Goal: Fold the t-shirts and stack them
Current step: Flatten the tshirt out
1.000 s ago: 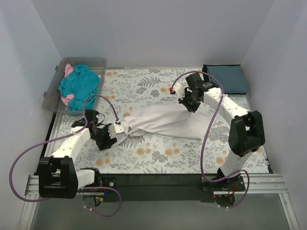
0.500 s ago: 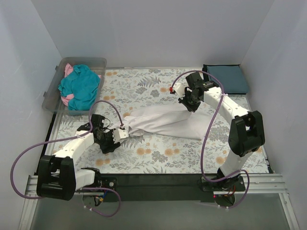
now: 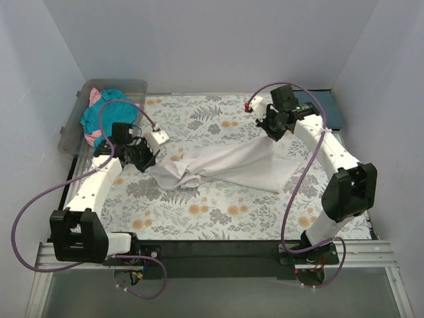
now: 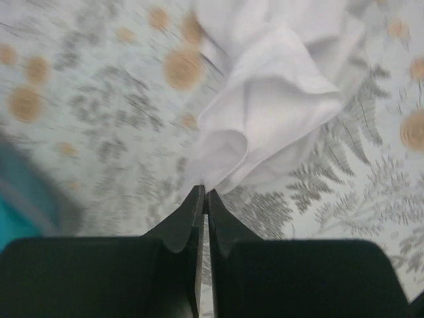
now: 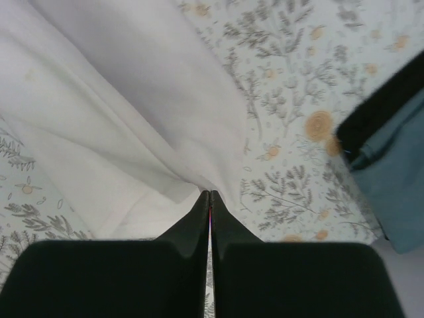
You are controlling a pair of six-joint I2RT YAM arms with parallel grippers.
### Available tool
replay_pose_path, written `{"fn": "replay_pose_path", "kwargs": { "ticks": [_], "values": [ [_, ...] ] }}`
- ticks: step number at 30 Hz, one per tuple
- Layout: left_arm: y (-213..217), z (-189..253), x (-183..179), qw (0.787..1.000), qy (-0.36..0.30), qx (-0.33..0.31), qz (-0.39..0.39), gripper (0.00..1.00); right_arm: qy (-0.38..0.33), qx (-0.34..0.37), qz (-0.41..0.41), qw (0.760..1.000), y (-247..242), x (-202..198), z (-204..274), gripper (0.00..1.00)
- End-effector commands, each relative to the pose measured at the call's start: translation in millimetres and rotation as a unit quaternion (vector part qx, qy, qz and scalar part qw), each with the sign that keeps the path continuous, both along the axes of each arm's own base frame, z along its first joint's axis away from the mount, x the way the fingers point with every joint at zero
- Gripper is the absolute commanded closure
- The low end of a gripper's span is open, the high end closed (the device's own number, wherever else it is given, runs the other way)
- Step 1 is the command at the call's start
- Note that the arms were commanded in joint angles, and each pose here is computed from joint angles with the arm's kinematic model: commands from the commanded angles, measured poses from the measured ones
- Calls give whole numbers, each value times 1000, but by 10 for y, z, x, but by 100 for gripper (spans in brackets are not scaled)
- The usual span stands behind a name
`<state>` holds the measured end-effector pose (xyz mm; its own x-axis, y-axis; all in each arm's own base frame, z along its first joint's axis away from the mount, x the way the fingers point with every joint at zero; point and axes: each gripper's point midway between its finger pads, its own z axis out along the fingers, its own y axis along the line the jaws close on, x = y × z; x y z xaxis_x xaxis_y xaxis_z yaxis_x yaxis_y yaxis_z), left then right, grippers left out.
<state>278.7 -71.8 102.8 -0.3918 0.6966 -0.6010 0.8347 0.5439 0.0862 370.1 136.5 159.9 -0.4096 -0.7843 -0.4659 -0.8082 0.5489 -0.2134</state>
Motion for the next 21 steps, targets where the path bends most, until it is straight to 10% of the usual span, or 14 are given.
{"fn": "replay_pose_path", "kwargs": {
  "ticks": [1, 10, 21],
  "values": [
    [-99, 765, 424, 992, -50, -98, 62, 100, -120, 41, -41, 991, -145, 302, 892, 99],
    [21, 2491, 1201, 928, -254, -196, 190, 100, -322, 84, -117, 936, -549, 662, 2460, 99],
    [196, 3959, 1235, 846, -417, -245, 224, 100, -534, 108, -163, 823, -902, 380, 3913, 99]
  ]
}}
